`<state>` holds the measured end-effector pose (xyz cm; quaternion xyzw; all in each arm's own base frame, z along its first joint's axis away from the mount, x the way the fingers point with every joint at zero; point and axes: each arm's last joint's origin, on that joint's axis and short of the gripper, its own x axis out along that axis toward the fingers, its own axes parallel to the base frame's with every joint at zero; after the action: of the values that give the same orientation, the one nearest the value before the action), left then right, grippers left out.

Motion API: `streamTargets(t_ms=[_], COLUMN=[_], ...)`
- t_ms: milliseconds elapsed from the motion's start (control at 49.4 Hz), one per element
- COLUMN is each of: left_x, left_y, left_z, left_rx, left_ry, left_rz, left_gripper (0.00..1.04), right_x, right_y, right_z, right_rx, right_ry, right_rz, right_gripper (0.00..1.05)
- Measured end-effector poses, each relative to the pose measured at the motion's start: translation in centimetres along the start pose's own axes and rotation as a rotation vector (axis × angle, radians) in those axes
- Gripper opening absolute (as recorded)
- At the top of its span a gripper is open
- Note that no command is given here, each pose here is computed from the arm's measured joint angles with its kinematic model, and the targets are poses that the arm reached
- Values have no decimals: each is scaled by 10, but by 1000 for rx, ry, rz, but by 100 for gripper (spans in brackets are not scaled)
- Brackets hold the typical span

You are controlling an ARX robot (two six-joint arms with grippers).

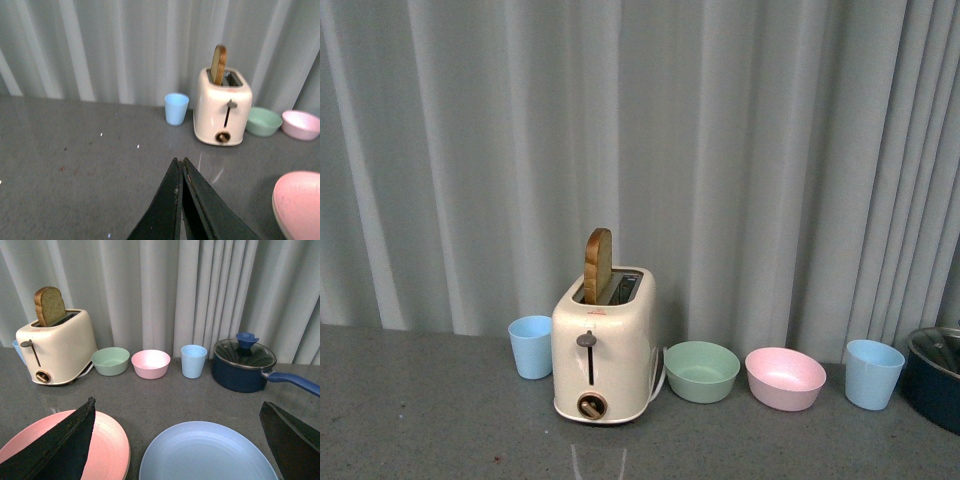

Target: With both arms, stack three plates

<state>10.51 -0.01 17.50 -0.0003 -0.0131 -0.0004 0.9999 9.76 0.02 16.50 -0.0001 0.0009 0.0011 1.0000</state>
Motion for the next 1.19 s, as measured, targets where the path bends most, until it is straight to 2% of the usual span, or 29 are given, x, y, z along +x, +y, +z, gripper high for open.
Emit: streamTargets(t_ms=[40,344,506,749,789,810,891,992,1113,1194], left_x=[-5,-9,-9,-9,-9,-9,-9,-9,-9,-9], left_y=[0,0,0,0,0,0,0,0,0,0], left_z=[-4,-2,-2,-2,-2,-2,-2,-2,-2,-2], left_rx=[0,0,-1,-1,0,0,-1,-1,-1,0], left_ry=[30,2,2,2,2,2,2,2,2,2], left_rz=[-1,-1,0,0,-1,-1,-1,0,0,-1], left_gripper=[4,4,32,90,100,99,98,98,98,98], right_x=[0,0,0,0,0,1,9,22,51,76], right_y=[0,0,0,0,-1,-2,-8,-21,-56,-88], right_z=[0,0,0,0,1,3,5,11,24,20], right_rx=[0,0,0,3,58,76,102,133,122,122], right_ry=[0,0,0,3,161,256,355,347,316,376], right_rz=[0,0,0,-6,-123,-197,-254,-265,-298,-340], right_gripper=[97,97,97,97,97,97,97,97,97,97])
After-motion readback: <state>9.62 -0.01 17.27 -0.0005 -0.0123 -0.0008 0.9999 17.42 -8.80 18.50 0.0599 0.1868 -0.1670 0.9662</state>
